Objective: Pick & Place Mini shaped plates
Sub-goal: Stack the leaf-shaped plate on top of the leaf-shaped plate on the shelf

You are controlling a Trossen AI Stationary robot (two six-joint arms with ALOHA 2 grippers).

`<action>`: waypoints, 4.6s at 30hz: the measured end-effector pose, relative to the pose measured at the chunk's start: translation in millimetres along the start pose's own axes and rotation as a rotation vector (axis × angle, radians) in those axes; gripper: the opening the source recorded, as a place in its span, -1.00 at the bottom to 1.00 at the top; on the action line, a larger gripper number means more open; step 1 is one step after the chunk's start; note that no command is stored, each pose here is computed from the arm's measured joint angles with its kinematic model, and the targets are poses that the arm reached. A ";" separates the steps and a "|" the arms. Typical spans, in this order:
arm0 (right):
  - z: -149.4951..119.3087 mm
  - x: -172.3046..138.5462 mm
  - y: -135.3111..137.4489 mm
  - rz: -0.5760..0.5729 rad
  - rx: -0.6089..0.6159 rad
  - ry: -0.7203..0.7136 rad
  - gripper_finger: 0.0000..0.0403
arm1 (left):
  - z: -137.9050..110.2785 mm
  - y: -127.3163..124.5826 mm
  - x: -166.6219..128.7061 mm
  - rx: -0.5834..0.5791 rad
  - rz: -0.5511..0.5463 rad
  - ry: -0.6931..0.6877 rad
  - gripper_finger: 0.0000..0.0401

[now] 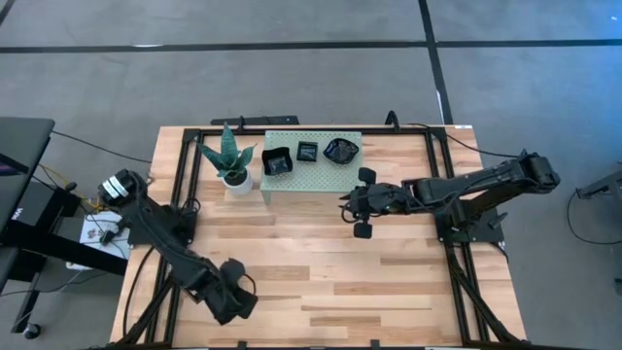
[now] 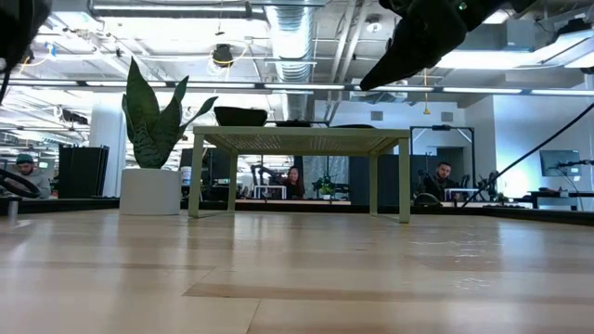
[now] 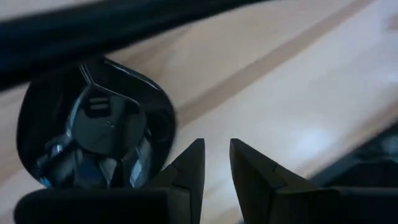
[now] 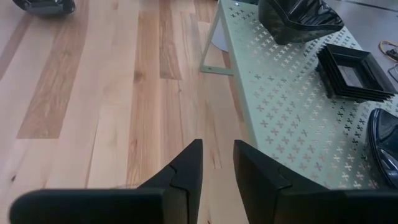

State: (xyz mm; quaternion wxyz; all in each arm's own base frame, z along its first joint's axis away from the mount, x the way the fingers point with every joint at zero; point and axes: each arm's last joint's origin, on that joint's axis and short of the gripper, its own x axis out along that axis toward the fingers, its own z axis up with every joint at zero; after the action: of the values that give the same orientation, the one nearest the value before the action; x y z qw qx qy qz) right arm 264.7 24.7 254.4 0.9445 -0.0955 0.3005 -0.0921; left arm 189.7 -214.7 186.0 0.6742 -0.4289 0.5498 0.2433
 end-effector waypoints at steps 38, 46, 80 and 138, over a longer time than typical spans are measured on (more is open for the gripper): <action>2.0 0.1 -0.1 0.000 -0.002 -0.020 -0.58 | 9.8 21.9 39.3 0.078 0.137 0.083 -0.62; 2.1 0.0 0.1 0.001 -0.002 -0.021 -0.58 | 9.6 19.0 37.6 0.169 0.123 0.093 -0.76; 19.5 81.0 36.6 0.391 -0.294 -0.173 -0.58 | 151.4 -59.7 -8.1 1.044 0.019 -0.436 -0.97; 18.4 97.2 37.9 0.478 -0.168 -0.011 -0.63 | 147.5 -69.2 -13.0 1.138 0.097 -0.637 -0.96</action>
State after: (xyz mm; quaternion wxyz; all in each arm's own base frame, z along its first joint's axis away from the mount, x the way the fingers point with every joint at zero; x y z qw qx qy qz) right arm 357.9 41.0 206.7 0.9299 -0.1002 0.3158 0.1597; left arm 320.0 -123.5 223.9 0.9141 0.1134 0.3848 0.0596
